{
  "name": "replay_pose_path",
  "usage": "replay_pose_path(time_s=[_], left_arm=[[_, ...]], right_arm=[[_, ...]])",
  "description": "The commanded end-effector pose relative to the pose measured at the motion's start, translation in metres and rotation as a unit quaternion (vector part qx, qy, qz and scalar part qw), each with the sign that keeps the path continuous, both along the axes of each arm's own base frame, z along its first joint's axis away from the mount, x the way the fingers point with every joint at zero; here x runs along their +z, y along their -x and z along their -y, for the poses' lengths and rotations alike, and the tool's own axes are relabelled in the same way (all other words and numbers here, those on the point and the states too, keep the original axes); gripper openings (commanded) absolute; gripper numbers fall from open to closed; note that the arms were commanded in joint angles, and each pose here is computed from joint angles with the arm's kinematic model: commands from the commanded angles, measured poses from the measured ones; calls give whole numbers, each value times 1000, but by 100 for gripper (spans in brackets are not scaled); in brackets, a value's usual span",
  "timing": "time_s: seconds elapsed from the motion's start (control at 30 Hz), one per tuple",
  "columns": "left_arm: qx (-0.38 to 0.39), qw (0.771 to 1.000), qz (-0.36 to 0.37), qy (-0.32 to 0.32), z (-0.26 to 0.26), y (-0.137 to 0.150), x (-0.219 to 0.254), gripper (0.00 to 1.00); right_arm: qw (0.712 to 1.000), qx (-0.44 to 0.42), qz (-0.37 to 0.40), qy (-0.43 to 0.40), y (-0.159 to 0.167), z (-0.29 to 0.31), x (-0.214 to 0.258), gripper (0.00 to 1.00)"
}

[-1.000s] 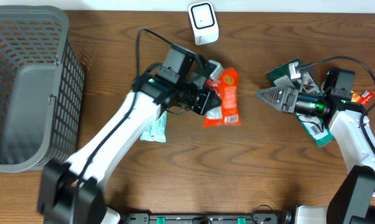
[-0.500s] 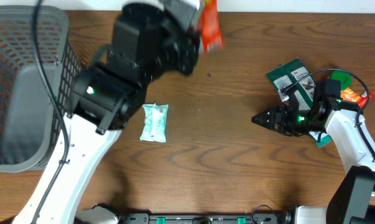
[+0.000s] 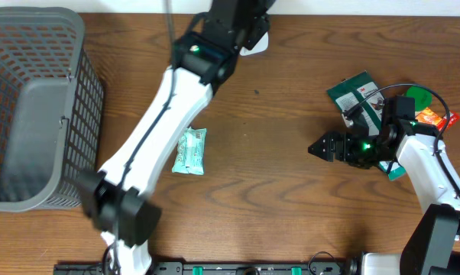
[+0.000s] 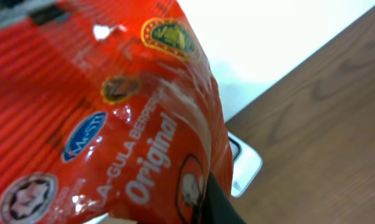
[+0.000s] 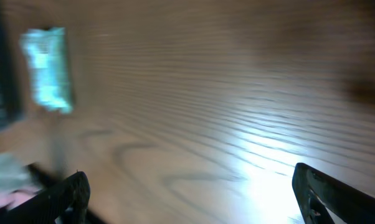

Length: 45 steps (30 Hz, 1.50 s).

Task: Scan the item barcode
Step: 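Lift the red packet up to the white scanner with the left gripper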

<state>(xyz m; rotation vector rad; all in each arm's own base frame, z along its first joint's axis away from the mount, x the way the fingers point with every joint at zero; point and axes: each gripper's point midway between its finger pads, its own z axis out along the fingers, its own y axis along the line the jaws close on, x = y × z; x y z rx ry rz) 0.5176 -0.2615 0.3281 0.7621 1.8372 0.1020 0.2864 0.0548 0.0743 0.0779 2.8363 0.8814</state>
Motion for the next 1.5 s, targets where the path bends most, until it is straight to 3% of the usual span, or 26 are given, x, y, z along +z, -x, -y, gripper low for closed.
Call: replay_pose_path(time_s=[0.0,0.13,0.27,0.5,0.8,1.17,1.3,1.47], left_arm=[[-7,995,53,-80,2,-27,-10,7],[-29,987,93,-129,17,-53,-33,7],[-61,965,133,-220,28,-75,-63,7],[-67,932,198,-295,31,-113,-106,7],[-49,933,181,-309,6,-136,-156,7],[-75,934,107,-332,11,-121,-196,7],[-71,935,126,-324,17,-121,-183,7],[-40,943,183,-276,19,-122,-126,7]], right_arm=[[994,-5,-3,113,2,33,-13,99],[987,-11,-11,161,3,48,-19,99],[986,-11,-11,163,3,49,-19,99],[986,-11,-11,163,3,49,-19,99],[986,-11,-11,163,3,49,-19,99],[986,-11,-11,163,3,49,-19,99],[986,-11,-11,163,3,49,-19,99],[986,-11,-11,163,3,49,-19,99]])
